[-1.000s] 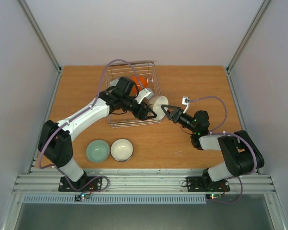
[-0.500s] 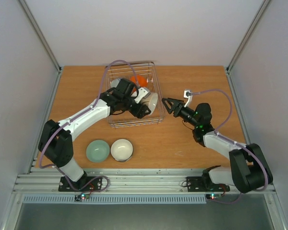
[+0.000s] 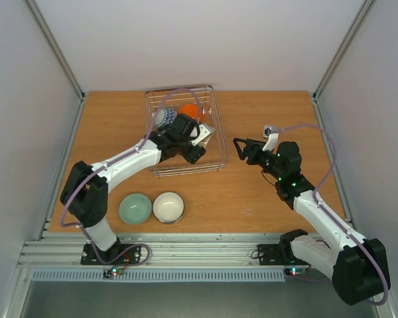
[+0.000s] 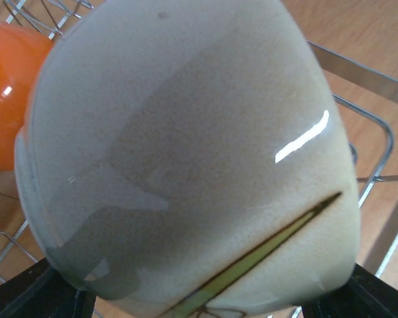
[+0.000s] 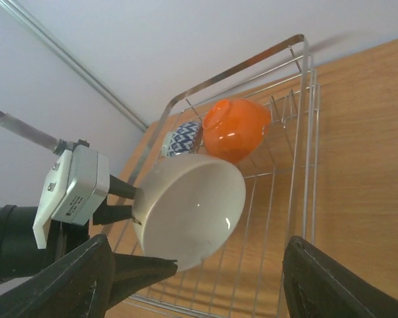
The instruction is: Load the bowls into the dish rack
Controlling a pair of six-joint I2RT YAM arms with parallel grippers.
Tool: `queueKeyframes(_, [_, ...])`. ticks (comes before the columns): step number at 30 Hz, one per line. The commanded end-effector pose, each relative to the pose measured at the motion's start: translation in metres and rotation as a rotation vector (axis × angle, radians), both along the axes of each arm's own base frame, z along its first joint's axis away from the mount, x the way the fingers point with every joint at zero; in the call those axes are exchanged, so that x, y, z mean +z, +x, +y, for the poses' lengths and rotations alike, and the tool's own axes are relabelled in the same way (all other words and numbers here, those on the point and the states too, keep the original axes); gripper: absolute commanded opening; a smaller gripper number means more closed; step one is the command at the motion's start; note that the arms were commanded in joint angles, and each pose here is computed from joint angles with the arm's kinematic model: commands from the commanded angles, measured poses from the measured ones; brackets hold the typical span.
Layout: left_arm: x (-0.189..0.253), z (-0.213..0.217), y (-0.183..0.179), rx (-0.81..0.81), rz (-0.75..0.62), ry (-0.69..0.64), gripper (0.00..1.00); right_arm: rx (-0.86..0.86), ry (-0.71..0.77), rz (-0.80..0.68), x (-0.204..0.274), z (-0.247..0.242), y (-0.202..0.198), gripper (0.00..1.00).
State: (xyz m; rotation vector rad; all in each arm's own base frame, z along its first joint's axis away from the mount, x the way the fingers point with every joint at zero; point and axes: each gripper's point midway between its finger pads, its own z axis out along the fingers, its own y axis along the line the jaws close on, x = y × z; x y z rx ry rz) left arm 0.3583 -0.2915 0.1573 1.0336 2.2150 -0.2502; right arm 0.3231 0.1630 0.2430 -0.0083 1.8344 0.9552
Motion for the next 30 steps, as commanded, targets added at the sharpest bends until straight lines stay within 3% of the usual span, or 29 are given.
queueKeyframes(1, [0.037,-0.011,0.032,-0.007,-0.284,0.02,0.0,-0.021,-0.04,0.025,-0.002,-0.006,-0.007,0.69])
queueKeyframes(14, [0.023,-0.004,0.056,-0.137,-0.631,0.244,0.0,-0.01,-0.027,0.014,0.006,-0.01,-0.027,0.7])
queueKeyframes(25, [0.019,-0.004,0.062,-0.264,-0.782,0.389,0.0,0.002,-0.009,0.002,0.011,-0.011,-0.037,0.69])
queueKeyframes(30, [0.02,-0.006,0.067,-0.276,-0.789,0.42,0.0,-0.001,-0.008,-0.002,0.011,-0.012,-0.04,0.7])
